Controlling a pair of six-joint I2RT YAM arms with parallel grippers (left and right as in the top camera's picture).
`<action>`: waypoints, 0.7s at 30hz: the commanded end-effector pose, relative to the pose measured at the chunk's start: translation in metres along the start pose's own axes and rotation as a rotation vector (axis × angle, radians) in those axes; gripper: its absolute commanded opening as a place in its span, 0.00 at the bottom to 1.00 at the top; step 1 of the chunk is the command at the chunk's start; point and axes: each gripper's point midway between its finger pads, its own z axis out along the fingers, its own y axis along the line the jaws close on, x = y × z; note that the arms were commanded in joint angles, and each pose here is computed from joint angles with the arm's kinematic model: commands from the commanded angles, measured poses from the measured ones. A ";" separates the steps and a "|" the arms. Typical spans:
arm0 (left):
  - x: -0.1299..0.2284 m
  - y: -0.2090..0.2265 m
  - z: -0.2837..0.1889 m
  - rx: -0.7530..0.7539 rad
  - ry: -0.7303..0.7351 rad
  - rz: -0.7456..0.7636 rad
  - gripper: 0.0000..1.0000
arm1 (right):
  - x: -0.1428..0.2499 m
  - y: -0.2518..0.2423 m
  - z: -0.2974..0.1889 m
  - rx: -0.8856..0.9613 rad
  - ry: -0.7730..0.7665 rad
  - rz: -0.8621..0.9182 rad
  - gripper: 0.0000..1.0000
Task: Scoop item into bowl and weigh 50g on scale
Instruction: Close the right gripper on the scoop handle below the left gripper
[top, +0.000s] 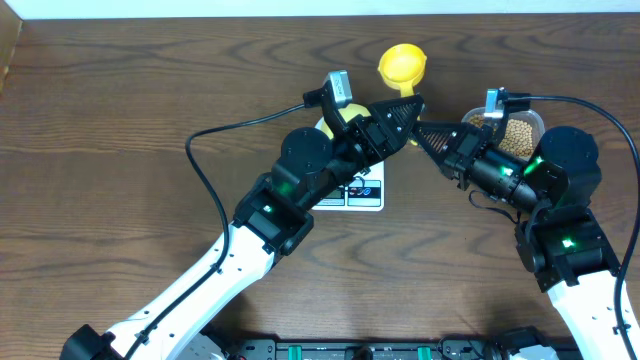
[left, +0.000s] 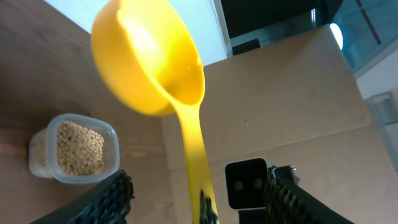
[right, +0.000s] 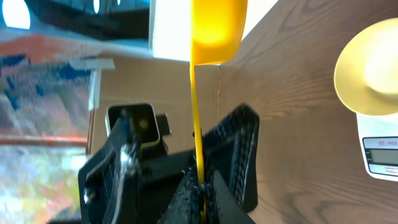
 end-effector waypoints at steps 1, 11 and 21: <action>-0.006 -0.016 -0.002 0.037 -0.006 0.082 0.65 | 0.014 0.015 -0.003 -0.051 0.078 -0.100 0.01; -0.033 0.006 -0.007 -0.034 -0.056 0.076 0.63 | 0.016 0.006 -0.010 -0.041 0.126 -0.116 0.01; -0.042 0.009 -0.009 -0.044 -0.083 0.075 0.50 | 0.021 -0.005 -0.011 -0.013 0.141 -0.268 0.01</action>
